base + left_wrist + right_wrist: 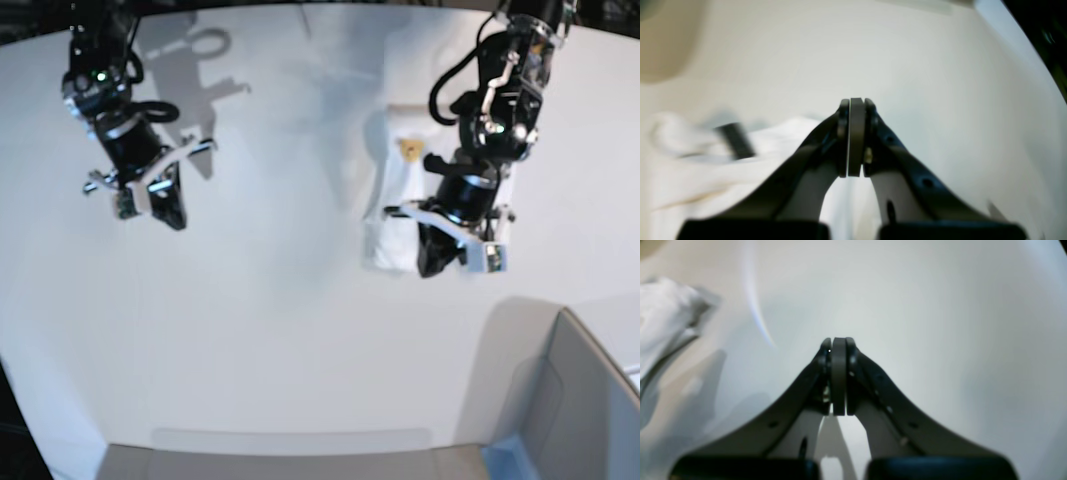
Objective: Layout the t-shirt on the table in an organized manner, then fold the t-shirt properly
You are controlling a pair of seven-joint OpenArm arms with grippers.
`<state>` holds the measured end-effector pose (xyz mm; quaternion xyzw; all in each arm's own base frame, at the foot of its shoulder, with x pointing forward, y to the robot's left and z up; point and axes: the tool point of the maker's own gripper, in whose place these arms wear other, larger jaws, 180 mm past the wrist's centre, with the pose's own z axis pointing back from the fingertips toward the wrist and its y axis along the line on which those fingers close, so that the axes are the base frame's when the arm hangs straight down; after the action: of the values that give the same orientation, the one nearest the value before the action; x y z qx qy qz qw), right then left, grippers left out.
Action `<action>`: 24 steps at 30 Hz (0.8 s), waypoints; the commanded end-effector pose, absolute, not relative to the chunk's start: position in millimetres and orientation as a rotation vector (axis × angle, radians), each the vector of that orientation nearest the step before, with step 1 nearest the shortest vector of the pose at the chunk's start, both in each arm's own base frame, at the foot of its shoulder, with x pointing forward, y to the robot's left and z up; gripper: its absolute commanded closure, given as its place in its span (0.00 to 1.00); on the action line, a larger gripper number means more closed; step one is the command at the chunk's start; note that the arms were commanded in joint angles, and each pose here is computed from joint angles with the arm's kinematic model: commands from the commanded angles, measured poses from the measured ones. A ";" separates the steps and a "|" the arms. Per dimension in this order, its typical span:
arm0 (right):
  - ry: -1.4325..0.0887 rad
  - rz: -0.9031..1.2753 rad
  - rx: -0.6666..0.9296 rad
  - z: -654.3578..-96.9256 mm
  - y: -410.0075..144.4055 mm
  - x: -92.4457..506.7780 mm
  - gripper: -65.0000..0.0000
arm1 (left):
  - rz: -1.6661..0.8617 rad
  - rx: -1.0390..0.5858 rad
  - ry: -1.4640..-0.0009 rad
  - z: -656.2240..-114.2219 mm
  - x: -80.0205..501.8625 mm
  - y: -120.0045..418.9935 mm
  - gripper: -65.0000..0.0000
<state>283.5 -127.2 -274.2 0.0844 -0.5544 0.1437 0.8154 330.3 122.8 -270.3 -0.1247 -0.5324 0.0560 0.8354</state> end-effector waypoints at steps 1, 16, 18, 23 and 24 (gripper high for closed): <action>-1.253 0.339 0.219 -260.5 -118.1 280.0 1.00 | 0.153 -0.218 -1.211 -255.7 333.2 143.7 1.00; -1.315 0.232 0.376 -275.1 -104.5 188.0 1.00 | 0.090 0.173 -1.445 -266.4 222.6 216.8 1.00; -1.314 0.201 0.379 -276.0 -106.6 177.7 1.00 | 0.040 0.196 -1.440 -269.2 209.9 212.7 1.00; -1.254 0.161 0.366 -285.7 -115.0 147.0 1.00 | 0.013 0.198 -1.393 -279.8 175.6 209.9 1.00; -1.236 0.152 0.361 -288.1 -117.2 139.8 1.00 | 0.008 0.198 -1.375 -282.9 167.4 209.7 1.00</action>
<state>138.9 -119.8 -300.2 0.1580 -0.5585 0.0720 0.8112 166.2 212.2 -295.7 0.0904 -0.6138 0.0152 0.7841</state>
